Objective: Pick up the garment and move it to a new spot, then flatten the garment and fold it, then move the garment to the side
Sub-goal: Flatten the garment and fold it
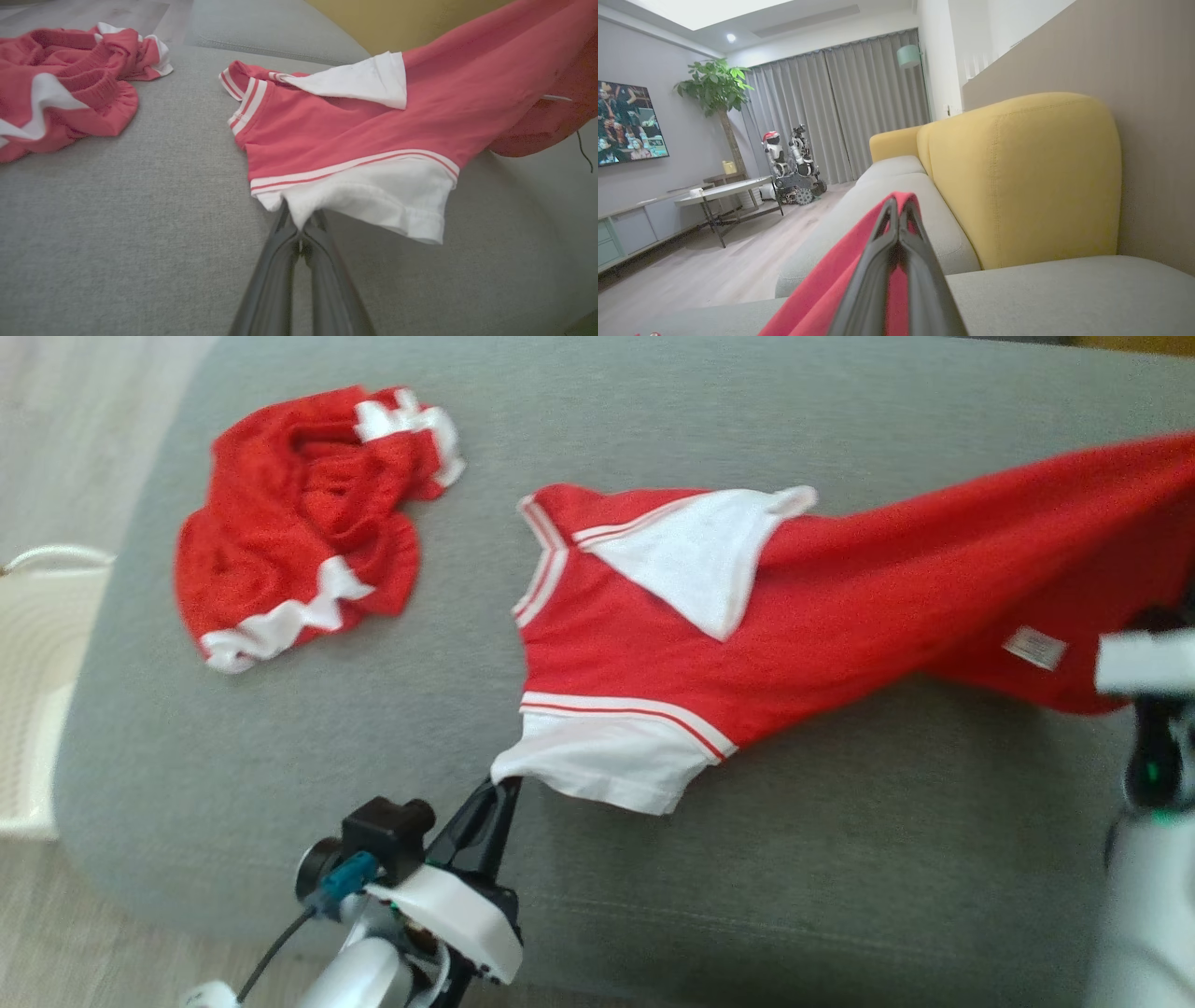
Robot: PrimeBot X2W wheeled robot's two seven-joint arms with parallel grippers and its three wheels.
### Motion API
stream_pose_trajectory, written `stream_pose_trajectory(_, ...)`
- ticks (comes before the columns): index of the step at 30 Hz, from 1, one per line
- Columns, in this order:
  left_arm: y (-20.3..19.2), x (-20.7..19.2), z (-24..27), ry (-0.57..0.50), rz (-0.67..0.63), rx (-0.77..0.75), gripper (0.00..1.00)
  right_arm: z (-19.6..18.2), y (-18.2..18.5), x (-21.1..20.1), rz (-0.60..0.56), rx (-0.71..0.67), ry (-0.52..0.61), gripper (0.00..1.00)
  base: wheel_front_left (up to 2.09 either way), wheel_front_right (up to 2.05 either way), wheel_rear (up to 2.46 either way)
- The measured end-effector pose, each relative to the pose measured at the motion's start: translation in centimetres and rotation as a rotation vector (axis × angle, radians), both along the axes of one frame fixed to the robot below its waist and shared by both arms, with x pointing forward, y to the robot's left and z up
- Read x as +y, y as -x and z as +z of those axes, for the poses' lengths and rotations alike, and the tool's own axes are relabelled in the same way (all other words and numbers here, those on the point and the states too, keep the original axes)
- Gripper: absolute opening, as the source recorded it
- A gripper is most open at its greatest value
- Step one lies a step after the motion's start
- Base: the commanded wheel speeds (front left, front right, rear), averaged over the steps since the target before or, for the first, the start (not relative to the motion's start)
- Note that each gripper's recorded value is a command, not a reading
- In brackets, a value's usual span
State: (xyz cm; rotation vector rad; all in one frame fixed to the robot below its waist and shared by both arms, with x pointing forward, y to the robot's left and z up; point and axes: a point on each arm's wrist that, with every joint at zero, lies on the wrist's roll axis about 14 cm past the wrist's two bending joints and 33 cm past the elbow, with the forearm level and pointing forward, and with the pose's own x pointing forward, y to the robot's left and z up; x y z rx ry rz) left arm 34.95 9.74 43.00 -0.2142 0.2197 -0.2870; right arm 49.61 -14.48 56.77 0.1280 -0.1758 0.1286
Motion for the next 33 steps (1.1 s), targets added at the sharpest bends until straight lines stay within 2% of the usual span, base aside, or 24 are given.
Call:
stream_pose_trajectory(6,-0.1,0.9,0.3,-0.001,0.036,-0.005,0.00,-5.7,-5.3,3.7,0.065,0.240,0.077,0.00,0.00,0.00,0.00)
stream_pose_trajectory(7,-0.2,1.0,0.2,-0.001,0.040,-0.003,0.00,-6.3,-5.9,4.0,0.065,0.258,0.062,0.25,0.00,0.00,0.00)
stream_pose_trajectory(8,-0.3,1.0,0.2,0.002,0.039,-0.002,0.00,-6.9,-6.5,4.4,0.072,0.273,0.072,1.00,0.00,0.00,0.00)
stream_pose_trajectory(12,-0.7,1.0,0.2,0.000,0.044,-0.004,0.00,-7.4,-7.8,4.9,0.075,0.251,0.091,1.00,0.00,0.00,0.00)
stream_pose_trajectory(17,-1.5,0.8,1.2,0.008,0.043,-0.040,0.00,-9.0,-6.4,4.0,0.070,0.285,0.115,1.00,0.00,0.00,0.00)
stream_pose_trajectory(24,-3.1,1.2,3.1,0.007,0.061,-0.112,0.00,-15.4,1.4,-0.7,0.006,0.519,0.067,1.00,0.00,0.00,0.00)
stream_pose_trajectory(29,-4.0,2.2,3.7,-0.003,0.091,-0.140,0.00,-16.3,5.1,-1.8,0.041,0.639,0.147,1.00,0.00,0.00,0.00)
stream_pose_trajectory(33,-4.6,3.4,4.1,-0.003,0.131,-0.156,0.00,-16.2,6.7,-2.0,0.052,0.684,0.152,1.00,0.00,0.00,0.00)
